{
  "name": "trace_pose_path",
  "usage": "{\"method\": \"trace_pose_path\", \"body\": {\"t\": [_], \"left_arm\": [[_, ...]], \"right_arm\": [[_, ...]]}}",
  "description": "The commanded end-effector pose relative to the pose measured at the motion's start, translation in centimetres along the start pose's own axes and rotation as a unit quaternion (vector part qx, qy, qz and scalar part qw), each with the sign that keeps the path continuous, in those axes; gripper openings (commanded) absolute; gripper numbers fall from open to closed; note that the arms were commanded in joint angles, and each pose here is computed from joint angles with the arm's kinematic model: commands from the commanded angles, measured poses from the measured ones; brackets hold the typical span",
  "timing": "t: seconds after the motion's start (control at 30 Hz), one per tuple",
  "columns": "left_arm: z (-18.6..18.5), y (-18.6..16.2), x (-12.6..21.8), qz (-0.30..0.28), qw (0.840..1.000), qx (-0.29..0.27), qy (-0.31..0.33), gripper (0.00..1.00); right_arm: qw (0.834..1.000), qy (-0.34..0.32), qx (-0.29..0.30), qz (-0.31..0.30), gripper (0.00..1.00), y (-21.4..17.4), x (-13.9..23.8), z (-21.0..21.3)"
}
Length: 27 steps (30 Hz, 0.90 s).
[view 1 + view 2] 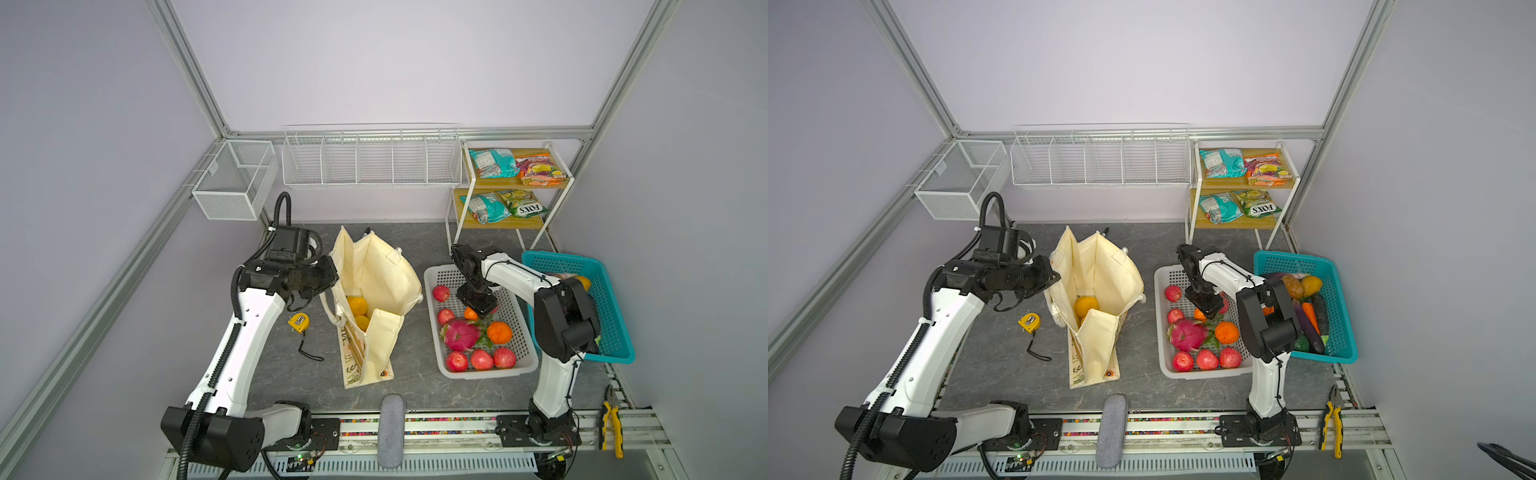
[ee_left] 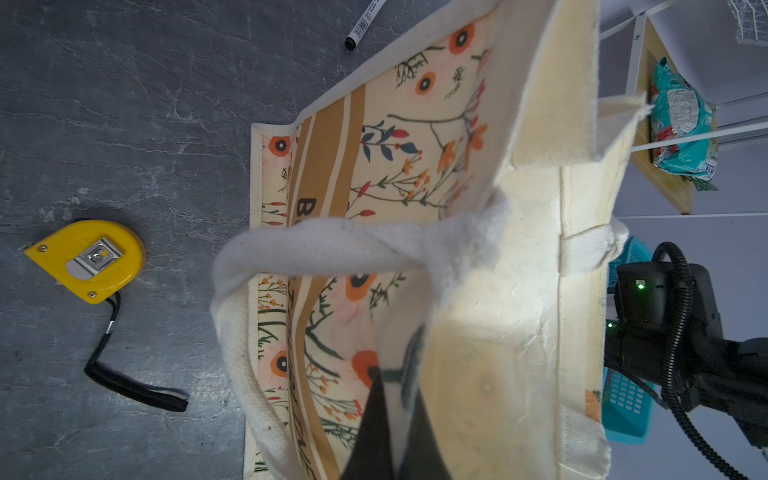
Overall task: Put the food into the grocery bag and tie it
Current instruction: 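Lower the right gripper into the white basket and grasp the leafy orange fruit, then lift the leafy orange fruit with the right gripper over the open bag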
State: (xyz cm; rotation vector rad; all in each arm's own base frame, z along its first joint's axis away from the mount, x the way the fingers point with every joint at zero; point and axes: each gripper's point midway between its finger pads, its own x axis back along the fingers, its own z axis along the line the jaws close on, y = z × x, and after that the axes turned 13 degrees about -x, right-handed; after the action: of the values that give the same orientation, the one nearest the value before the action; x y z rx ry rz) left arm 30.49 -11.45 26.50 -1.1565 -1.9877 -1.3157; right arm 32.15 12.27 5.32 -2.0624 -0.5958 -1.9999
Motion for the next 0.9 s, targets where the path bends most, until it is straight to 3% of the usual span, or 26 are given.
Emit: {"method": "trace_pose_path", "body": {"t": [0.0,0.1,0.23,0.47,0.87], "left_arm": [[0.0,-0.2,0.9,-0.002,1.000,-0.010,0.006,0.00],[0.1,-0.3,0.9,-0.002,1.000,-0.010,0.008,0.00],[0.2,-0.2,0.8,-0.003,1.000,-0.009,0.010,0.00],[0.1,0.1,0.5,-0.005,1.000,-0.006,0.009,0.00],[-0.1,0.7,0.2,-0.007,1.000,-0.004,0.007,0.00]], "right_arm": [[1.000,-0.008,-0.008,-0.008,0.62,-0.1,-0.5,0.0],[1.000,0.000,-0.007,-0.008,0.59,0.0,0.0,0.2],[1.000,0.024,-0.002,-0.008,0.46,0.1,1.2,1.0],[0.996,0.089,0.014,-0.011,0.44,0.2,4.8,2.9],[0.972,0.224,0.054,-0.052,0.42,1.5,14.0,4.8]]}}
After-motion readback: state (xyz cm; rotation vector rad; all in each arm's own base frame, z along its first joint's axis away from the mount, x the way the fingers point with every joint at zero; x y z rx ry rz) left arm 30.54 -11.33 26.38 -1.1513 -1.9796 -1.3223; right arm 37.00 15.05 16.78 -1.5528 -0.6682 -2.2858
